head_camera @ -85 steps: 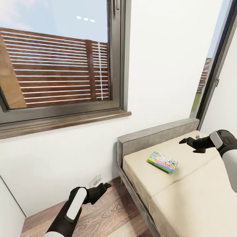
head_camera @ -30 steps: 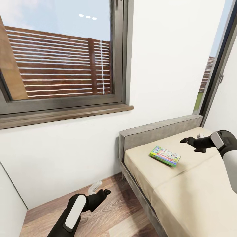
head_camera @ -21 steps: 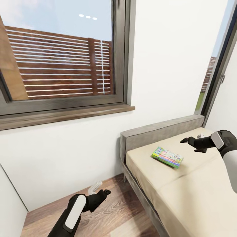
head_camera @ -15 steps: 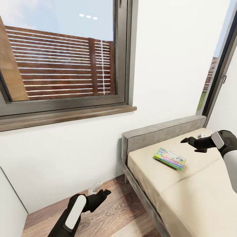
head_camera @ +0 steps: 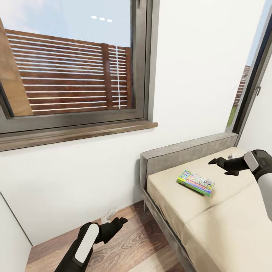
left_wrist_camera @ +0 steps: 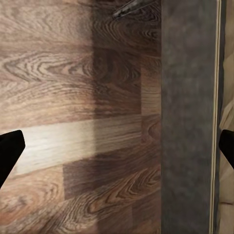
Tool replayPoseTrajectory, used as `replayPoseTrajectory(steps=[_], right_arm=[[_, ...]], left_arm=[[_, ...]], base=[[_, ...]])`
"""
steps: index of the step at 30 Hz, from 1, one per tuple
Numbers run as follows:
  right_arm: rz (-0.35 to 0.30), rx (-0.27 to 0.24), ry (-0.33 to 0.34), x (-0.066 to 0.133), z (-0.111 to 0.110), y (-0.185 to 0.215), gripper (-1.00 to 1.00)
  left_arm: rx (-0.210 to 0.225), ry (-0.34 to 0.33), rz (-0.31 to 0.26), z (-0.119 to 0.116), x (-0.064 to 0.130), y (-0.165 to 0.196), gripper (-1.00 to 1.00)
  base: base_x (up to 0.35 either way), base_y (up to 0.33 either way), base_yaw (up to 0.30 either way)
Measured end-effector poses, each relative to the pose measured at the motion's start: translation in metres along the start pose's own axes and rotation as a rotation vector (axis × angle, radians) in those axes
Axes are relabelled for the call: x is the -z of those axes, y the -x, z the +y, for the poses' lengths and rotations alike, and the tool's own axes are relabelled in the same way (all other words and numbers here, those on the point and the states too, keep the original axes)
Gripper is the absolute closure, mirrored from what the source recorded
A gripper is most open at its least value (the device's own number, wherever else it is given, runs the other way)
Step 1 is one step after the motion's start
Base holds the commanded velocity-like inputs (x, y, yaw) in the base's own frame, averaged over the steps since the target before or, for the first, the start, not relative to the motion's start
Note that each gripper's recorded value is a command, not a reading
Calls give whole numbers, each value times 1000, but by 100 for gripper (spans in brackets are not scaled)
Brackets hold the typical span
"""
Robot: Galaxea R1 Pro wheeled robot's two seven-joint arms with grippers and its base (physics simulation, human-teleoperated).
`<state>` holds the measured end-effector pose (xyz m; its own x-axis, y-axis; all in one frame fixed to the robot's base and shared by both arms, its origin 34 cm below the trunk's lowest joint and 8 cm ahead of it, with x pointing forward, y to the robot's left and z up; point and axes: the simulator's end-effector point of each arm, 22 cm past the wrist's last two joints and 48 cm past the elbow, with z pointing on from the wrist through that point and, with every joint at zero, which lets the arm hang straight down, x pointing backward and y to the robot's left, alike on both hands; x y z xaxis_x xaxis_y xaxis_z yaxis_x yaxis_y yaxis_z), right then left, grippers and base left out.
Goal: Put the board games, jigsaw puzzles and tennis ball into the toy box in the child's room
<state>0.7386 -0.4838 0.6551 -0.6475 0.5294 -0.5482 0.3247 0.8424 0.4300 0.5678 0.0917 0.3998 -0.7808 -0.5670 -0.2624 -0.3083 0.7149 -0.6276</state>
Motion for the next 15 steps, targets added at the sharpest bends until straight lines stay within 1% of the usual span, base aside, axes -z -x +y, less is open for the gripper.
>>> replayPoseTrajectory(steps=[9, 15], right_arm=[[-7, -2, -5, 2, -3, 3, -100], [0, -4, -11, -2, -6, 1, -100]], left_arm=[[1, -1, 0, 0, 0, 0, -100], [4, 4, 6, 3, -3, -2, -100]], base=[[0, 0, 0], [0, 0, 0]])
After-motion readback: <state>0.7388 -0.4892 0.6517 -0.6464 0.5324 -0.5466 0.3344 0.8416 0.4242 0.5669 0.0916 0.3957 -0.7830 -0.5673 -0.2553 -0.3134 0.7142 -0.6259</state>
